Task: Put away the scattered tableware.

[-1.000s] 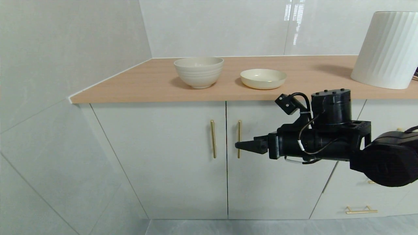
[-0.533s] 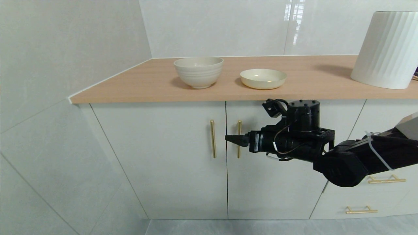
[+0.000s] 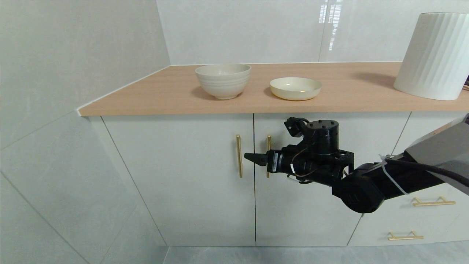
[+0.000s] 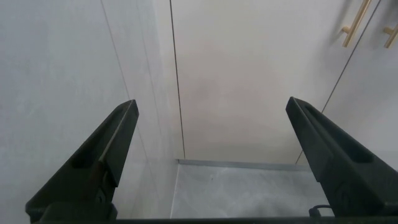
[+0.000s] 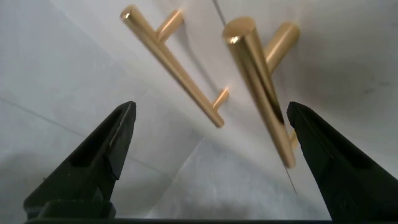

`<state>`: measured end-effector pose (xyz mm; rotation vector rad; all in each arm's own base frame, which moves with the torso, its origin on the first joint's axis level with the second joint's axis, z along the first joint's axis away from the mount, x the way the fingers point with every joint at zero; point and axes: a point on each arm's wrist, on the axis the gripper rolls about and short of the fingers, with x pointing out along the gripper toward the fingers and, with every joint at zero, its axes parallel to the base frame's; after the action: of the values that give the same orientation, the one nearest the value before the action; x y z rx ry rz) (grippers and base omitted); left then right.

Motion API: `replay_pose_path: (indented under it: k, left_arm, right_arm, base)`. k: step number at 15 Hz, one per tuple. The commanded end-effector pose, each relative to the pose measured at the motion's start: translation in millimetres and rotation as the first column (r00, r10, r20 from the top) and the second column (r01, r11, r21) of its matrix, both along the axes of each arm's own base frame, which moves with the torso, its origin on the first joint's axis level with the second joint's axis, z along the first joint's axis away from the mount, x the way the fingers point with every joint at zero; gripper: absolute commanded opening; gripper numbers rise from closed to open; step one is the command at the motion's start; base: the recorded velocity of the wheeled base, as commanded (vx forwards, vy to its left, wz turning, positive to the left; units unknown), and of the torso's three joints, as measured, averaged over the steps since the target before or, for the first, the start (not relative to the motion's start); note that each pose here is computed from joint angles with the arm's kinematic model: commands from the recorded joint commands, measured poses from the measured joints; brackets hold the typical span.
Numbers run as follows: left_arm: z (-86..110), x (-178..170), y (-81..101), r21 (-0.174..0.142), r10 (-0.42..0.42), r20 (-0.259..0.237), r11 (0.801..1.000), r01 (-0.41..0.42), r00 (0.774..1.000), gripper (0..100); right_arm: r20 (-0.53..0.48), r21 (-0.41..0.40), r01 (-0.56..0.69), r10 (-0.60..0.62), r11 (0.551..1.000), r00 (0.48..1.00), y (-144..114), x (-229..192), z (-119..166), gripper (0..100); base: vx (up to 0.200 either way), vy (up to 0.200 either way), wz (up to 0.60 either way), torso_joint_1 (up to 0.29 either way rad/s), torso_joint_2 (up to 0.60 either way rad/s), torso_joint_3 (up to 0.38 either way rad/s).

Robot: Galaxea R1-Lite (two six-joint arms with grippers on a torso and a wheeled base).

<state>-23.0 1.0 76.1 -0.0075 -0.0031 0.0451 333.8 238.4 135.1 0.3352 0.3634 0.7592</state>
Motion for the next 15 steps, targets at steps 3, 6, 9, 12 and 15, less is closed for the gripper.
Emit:
replay_pose_path:
  k: [3, 6, 9, 12, 15]
  left_arm:
    - [0.0, 0, 0.0, 0.0, 0.001, -0.001, 1.0, -0.001, 1.0, 100]
    - [0.0, 0, 0.0, 0.0, 0.001, 0.0, 1.0, -0.001, 1.0, 100]
    - [0.0, 0, 0.0, 0.0, 0.001, -0.001, 1.0, -0.001, 1.0, 100]
    - [0.0, 0, 0.0, 0.0, 0.001, -0.001, 1.0, -0.001, 1.0, 100]
    - [0.0, 0, 0.0, 0.0, 0.001, 0.0, 1.0, -0.001, 1.0, 100]
  right_arm:
    - [-0.012, 0.003, -0.004, 0.004, 1.0, 1.0, 2, 0, -5, 100]
    - [0.0, 0.016, -0.014, 0.014, 1.0, 1.0, 6, -2, -6, 100]
    - [0.014, 0.041, -0.029, 0.028, 0.999, 0.999, 6, -7, -7, 100]
    - [0.0, 0.037, -0.065, 0.065, 0.997, 0.998, 3, -13, -9, 100]
    - [-0.002, 0.047, -0.12, 0.12, 0.992, 0.993, 2, -22, -11, 100]
  base:
    - [0.0, 0.0, 0.0, 0.0, 0.0, 0.0]
    - [0.0, 0.0, 0.0, 0.0, 0.0, 0.0]
    - [0.0, 0.0, 0.0, 0.0, 0.0, 0.0]
    - [0.0, 0.0, 0.0, 0.0, 0.0, 0.0]
    - [0.0, 0.0, 0.0, 0.0, 0.0, 0.0]
